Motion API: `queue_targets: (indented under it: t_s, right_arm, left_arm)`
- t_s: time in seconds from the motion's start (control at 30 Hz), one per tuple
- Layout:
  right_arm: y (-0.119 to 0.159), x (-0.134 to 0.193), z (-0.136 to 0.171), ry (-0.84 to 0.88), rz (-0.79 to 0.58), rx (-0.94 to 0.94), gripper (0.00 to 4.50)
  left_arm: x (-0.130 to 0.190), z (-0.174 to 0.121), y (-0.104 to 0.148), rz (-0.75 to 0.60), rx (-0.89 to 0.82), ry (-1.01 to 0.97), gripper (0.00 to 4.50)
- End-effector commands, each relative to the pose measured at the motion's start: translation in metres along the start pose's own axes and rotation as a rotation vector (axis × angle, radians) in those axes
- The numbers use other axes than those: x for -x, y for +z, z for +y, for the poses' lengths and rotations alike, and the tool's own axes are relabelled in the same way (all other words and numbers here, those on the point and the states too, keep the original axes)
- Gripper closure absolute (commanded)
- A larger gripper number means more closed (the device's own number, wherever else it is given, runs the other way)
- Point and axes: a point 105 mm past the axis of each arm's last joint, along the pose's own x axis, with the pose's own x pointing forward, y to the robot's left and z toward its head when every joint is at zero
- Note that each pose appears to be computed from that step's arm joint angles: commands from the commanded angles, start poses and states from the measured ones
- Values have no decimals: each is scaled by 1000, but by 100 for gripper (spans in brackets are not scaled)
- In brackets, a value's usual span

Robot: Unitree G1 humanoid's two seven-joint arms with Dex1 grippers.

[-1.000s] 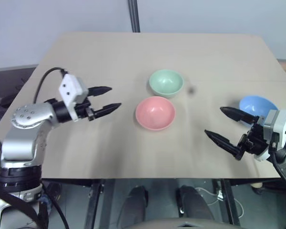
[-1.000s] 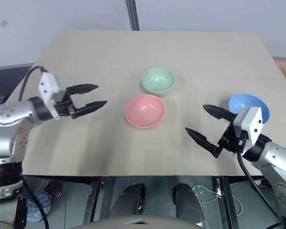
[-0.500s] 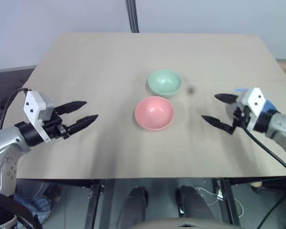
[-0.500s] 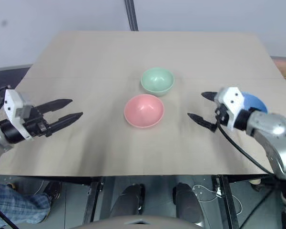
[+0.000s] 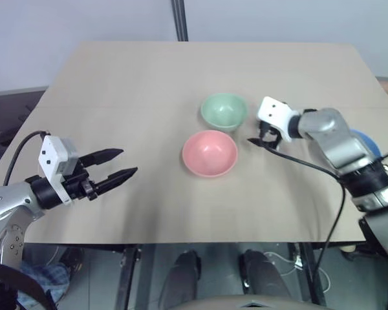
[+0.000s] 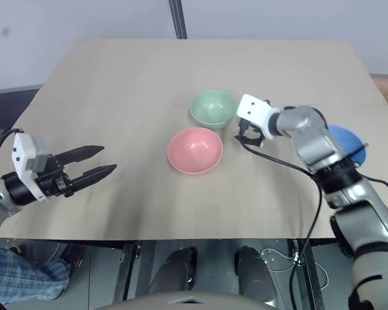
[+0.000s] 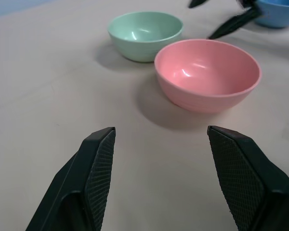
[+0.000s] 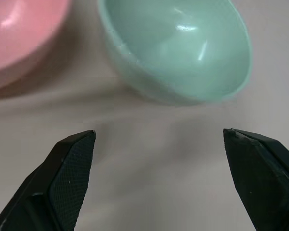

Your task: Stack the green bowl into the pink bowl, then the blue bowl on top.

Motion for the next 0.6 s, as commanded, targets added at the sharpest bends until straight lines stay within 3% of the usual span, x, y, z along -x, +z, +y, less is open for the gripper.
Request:
queue_targets:
  t_s: [0.03,0.27,0.57,0.6]
  right_arm:
    - [21,-5,-13,-30,-27,123,5]
    - [42,-24,-6,10,-62,265,5]
    - [42,-41,9,74,-26,391,5]
    - [42,-41,9,74,-23,396,30]
  left_arm:
    - [2,-1,12,-22,-43,4,128]
    - [4,-3,14,-22,-34,-8,128]
    - [5,-4,13,-3,-44,-16,128]
    - [6,-5,13,-1,-44,-18,123]
